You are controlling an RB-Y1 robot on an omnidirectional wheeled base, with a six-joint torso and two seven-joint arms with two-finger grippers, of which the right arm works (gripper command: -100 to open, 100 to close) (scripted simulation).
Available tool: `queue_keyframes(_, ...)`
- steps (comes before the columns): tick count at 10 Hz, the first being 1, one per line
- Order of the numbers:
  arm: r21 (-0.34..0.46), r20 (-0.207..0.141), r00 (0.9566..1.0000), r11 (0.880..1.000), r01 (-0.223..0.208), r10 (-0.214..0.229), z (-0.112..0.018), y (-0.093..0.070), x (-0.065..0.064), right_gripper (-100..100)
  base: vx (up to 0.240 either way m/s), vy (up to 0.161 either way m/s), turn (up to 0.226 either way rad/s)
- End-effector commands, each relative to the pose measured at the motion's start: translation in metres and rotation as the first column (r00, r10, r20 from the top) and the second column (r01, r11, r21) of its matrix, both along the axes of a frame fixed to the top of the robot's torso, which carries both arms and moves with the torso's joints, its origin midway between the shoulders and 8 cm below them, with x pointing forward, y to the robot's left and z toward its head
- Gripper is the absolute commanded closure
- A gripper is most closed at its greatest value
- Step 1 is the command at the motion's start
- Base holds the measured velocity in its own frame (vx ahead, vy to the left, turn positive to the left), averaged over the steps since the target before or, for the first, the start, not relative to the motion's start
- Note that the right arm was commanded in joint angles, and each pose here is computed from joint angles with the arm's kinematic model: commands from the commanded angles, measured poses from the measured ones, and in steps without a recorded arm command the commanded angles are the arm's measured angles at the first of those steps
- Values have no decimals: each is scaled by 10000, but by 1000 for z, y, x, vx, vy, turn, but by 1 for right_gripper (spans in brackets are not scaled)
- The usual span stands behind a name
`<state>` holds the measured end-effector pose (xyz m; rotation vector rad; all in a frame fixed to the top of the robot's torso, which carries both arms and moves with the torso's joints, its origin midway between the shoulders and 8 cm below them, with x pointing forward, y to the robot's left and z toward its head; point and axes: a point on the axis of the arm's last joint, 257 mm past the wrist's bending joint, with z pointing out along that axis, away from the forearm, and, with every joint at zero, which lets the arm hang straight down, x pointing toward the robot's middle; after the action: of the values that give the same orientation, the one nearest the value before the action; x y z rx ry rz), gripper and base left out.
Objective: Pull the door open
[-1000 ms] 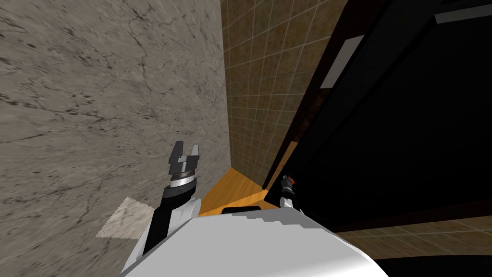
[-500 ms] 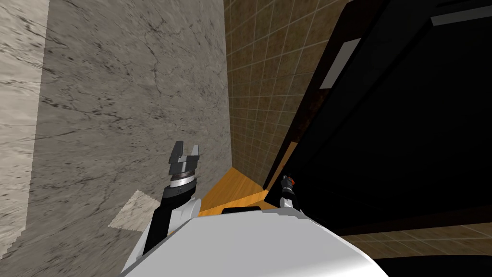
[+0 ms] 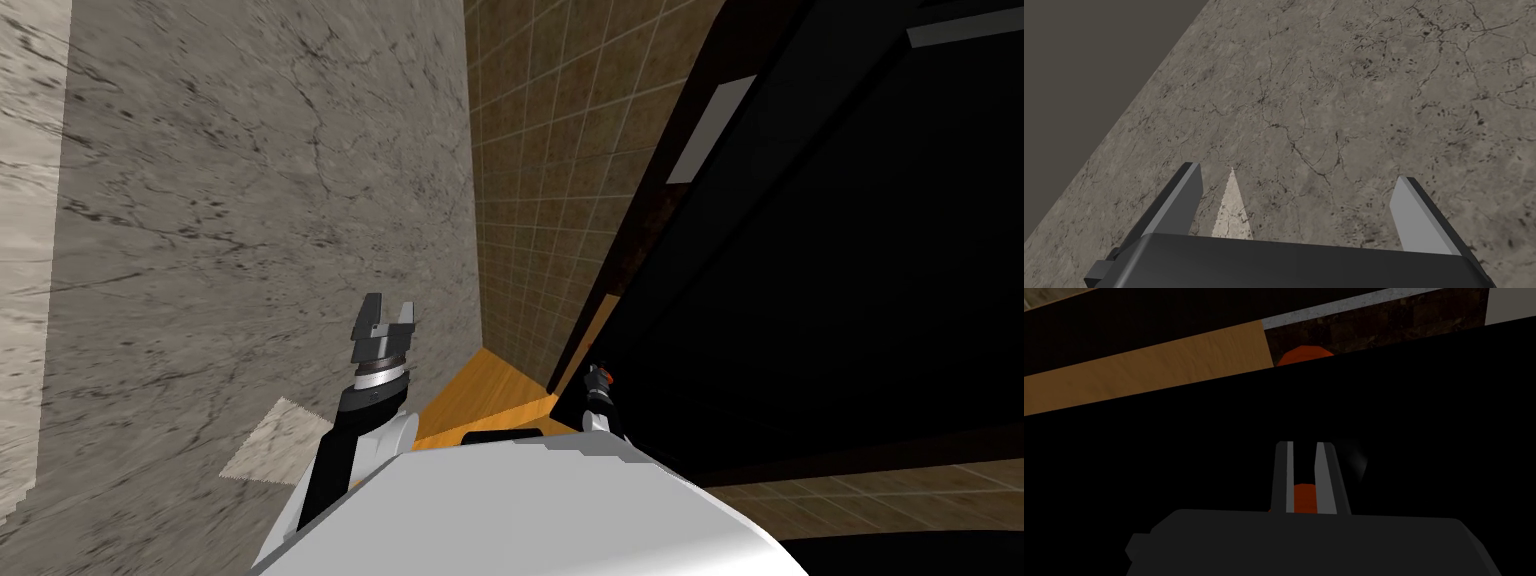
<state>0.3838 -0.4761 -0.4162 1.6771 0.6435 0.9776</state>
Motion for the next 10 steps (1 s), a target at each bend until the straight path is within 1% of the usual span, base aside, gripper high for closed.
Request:
queue_keyframes(1, 304, -129, 9990, 9986, 439, -435, -10, -21, -23, 100, -45, -16, 97)
queue_keyframes(3, 304, -129, 9990, 9986, 439, -435, -10, -21, -23, 100, -30, -17, 42)
queue_keyframes(4, 635, 140, 9986, 9968, 493, -503, -9, -22, -23, 100, -41, -2, 84)
queue_keyframes(5, 795, 671, 9976, 9968, 130, -183, 6, -3, -2, -100, -59, 28, 143)
queue_keyframes(6, 964, 805, 9965, 9952, 145, -223, 7, -2, -2, -100, -60, 30, 101)
queue_keyframes(8, 1452, 1185, 9923, 9892, 175, -350, 8, 0, -3, -100, -57, -10, 71)
queue_keyframes(10, 2052, 1643, 9850, 9785, 184, -529, 10, 3, -4, -100, -56, -31, 67)
